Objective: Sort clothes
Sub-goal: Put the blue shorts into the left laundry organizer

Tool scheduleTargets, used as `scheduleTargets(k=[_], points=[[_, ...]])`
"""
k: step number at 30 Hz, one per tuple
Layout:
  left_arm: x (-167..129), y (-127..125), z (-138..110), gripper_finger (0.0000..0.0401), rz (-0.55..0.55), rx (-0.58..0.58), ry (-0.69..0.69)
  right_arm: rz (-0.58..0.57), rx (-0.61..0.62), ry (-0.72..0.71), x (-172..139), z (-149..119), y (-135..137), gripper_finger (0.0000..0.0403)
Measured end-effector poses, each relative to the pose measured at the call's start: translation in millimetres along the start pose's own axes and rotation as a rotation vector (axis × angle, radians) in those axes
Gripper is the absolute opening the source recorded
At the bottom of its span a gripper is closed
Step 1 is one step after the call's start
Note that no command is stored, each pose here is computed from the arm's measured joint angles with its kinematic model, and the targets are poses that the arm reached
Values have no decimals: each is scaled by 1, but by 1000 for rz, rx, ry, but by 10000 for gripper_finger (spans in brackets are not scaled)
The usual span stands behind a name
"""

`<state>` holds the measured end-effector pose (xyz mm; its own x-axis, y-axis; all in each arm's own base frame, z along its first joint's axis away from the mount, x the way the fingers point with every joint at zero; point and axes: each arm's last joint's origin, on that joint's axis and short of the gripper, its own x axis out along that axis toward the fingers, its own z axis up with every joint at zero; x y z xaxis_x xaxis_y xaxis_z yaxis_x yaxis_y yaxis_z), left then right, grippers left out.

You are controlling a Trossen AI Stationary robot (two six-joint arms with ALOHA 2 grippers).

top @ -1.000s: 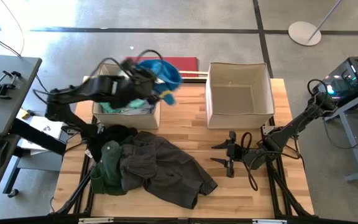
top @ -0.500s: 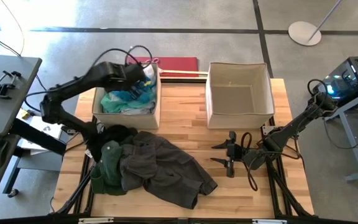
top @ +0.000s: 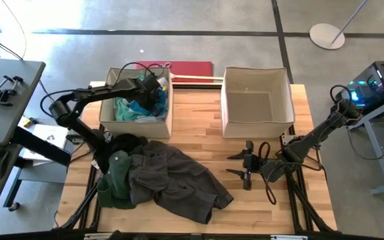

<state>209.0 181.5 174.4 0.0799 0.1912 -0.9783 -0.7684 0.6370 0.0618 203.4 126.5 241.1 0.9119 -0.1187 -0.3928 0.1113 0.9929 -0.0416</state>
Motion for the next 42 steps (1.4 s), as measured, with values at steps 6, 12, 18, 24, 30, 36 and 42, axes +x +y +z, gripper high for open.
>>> scheduleTargets(k=[6,12,18,24,30,36,42], points=[[-37,1,7,38,-24,-5,-95,-6,4,0,1,0,-1,201],[-115,9,3,119,-58,-33,-261,-6,25,0,1,0,-1,201],[-165,11,-26,159,-150,-162,-320,-6,29,1,1,0,-1,201],[-169,1,-37,158,12,-91,-493,-7,23,0,1,0,-1,201],[-105,-1,-31,137,82,-180,-413,-17,13,-3,1,0,-2,201],[-27,-4,-39,110,89,-167,-107,-21,-5,-4,1,1,-2,201],[-41,-10,-34,104,52,-126,-78,-41,8,-3,4,2,-6,201]])
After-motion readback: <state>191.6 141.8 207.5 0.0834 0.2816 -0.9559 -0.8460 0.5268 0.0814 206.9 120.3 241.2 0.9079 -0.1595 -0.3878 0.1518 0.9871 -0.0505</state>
